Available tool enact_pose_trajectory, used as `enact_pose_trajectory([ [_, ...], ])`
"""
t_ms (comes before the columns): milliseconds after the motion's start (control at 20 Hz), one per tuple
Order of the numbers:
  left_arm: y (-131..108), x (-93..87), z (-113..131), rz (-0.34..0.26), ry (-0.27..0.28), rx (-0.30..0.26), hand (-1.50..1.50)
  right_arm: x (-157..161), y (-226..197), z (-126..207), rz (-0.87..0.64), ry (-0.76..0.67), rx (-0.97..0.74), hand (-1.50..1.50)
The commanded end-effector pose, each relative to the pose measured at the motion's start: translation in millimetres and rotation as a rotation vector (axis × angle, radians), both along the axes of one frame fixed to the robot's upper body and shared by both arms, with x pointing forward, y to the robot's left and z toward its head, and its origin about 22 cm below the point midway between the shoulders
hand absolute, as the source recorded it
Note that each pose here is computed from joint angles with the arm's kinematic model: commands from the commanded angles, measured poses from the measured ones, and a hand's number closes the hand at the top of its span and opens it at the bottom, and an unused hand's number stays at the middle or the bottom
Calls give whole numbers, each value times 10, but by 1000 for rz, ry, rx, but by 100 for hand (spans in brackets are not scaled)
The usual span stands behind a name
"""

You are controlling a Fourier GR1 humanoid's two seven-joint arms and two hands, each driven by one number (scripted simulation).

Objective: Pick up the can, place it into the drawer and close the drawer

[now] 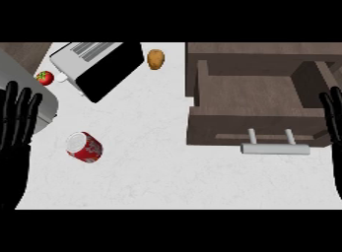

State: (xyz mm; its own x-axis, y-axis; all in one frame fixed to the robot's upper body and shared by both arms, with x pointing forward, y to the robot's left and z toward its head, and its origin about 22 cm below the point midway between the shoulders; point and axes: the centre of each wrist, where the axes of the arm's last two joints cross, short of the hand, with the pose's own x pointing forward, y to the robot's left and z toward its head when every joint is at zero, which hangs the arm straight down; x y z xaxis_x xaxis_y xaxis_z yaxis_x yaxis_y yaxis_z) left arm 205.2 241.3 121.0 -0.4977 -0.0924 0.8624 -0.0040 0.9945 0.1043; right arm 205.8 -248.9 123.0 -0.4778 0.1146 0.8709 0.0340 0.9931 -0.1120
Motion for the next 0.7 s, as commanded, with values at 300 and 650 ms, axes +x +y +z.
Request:
enact_pose_trajectory([
  [300,560,34,-231,-395,303,128,-150,-2,-58,-272,-129,222,106,-150],
  [650,1468,-40,-76,-484,368,126,-150,-170,-329,-200,-201,277,101,-150],
])
